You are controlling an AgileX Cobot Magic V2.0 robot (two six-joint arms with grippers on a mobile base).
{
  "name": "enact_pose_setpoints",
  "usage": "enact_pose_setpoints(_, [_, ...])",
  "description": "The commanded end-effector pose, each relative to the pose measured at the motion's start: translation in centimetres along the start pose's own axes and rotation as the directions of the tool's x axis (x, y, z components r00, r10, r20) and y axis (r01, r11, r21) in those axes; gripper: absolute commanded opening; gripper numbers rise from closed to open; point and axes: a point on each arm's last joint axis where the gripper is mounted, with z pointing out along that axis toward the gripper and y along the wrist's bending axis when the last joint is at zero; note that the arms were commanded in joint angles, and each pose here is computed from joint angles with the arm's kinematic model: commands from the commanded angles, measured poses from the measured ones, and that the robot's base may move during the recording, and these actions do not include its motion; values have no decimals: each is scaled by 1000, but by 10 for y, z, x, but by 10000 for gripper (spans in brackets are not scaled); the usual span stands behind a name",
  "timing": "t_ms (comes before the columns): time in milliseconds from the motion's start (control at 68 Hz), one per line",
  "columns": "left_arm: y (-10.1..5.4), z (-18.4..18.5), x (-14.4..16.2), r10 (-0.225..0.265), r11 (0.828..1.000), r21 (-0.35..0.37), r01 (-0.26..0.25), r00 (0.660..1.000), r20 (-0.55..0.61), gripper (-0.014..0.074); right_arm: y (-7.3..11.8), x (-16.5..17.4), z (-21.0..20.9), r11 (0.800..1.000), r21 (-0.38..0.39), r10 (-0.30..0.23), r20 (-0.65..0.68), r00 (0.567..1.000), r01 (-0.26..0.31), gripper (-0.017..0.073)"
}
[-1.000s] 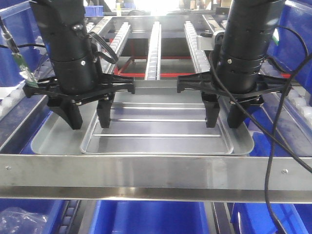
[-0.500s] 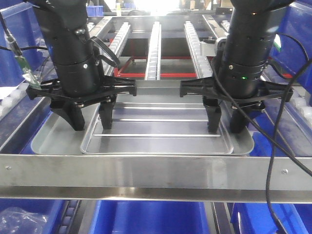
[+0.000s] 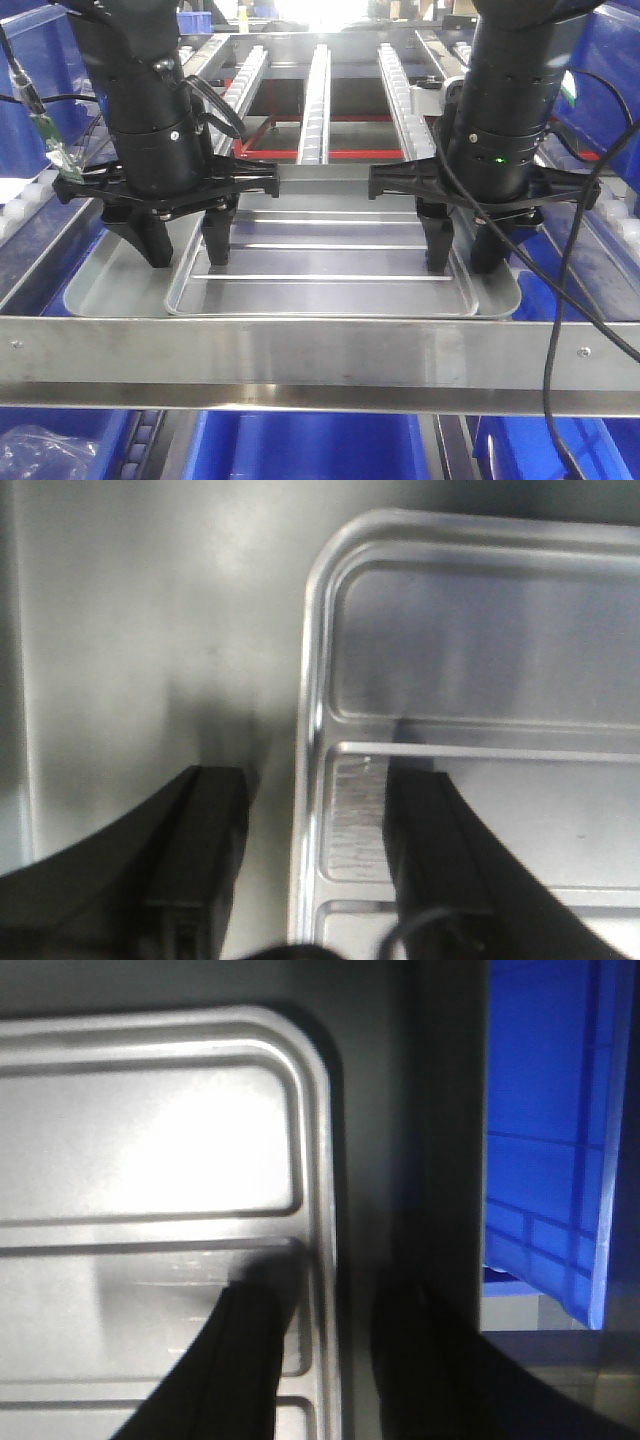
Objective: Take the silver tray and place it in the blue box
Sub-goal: 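Lower both grippers onto the tray rims and close them, then lift the tray with both grippers and pull it toward the robot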
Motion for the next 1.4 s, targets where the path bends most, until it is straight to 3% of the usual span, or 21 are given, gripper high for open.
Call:
enact_pose_setpoints(0, [-4,-24,-12,-2,999,39,-1,997,81,244,3,-15,-22,999,-49,3,93,996,1,354])
enact_pose_setpoints(279, [-4,-24,-12,-2,999,39,-1,997,81,217,3,-15,-22,999,-49,4,93,996,1,316])
enact_pose_setpoints(544, [-6,-24,-11,-28,998,58,24,997,67,-105,3,-15,-22,999,-44,3,88,996,1,73])
enact_pose_setpoints(882, [-5,-30,-12,-30,998,63,25,997,76,-99,6,-24,-32,999,-40,10,95,995,-6,69])
enact_pose_setpoints(1162, [6,-72,-18,-58,996,79,48,990,131,-99,13,-37,-63,999,-30,18,101,995,-15,69])
enact_pose_setpoints(1309, [14,-91,-13,-67,997,43,63,993,99,-99,23,-29,-84,999,-52,-5,112,994,11,70])
enact_pose_setpoints(1382, [15,-99,-11,-88,995,57,84,993,83,-99,28,-23,-89,998,-54,-6,101,995,11,70])
